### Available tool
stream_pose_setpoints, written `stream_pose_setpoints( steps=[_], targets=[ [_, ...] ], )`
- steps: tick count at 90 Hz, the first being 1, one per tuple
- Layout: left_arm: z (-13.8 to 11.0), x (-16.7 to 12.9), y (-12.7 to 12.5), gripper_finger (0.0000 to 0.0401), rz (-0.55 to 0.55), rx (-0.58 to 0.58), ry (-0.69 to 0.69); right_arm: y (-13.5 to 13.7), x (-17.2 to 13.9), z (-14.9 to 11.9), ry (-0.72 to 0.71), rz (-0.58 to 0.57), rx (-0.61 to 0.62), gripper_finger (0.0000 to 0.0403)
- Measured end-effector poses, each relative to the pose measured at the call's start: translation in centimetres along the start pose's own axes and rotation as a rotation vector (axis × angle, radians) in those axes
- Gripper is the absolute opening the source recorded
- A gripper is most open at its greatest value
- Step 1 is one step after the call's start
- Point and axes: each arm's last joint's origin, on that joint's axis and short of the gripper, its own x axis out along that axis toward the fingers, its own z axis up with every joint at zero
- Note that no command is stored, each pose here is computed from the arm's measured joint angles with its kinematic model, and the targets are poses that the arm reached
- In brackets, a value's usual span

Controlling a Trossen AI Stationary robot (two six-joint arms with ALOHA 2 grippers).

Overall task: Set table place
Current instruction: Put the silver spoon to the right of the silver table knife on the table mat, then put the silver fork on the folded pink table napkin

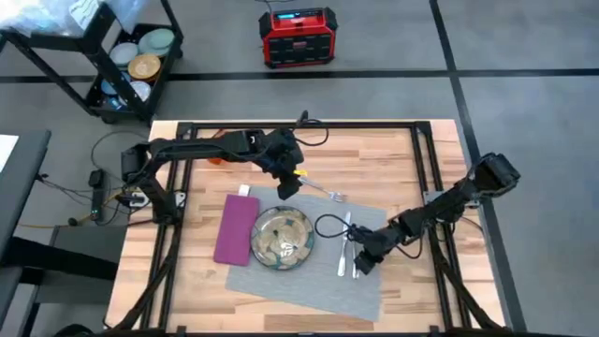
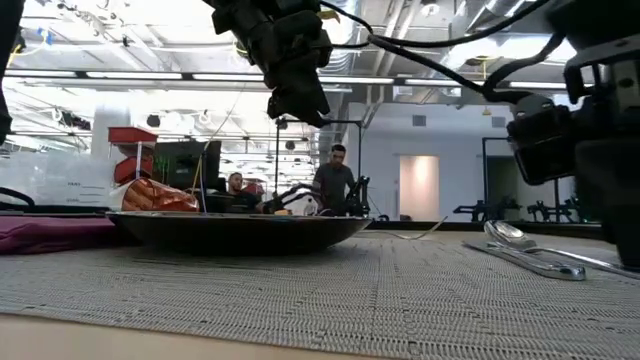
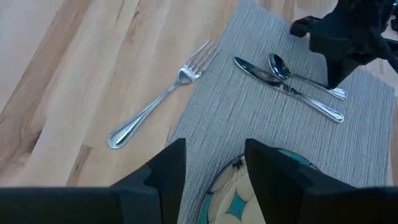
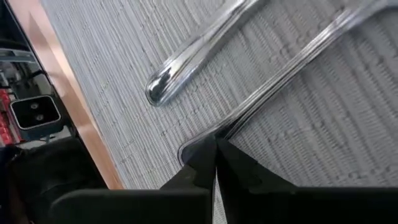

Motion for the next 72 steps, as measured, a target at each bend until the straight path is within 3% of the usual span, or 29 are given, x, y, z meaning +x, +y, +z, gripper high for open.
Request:
stream_pose_setpoints(
  steps=[49,72],
  targets=[
    [0.0,0.0,0.0,0.0149,0.0,0.011,-0.001,-0.2,-0.5,1.7,-0.058,0.012,-0.057,0.0],
    [0.2,0.0,0.0,0.0149,0.0,0.147,-0.025,0.0,-3.1,3.6,-0.233,0.0,-0.107,0.0]
  ],
)
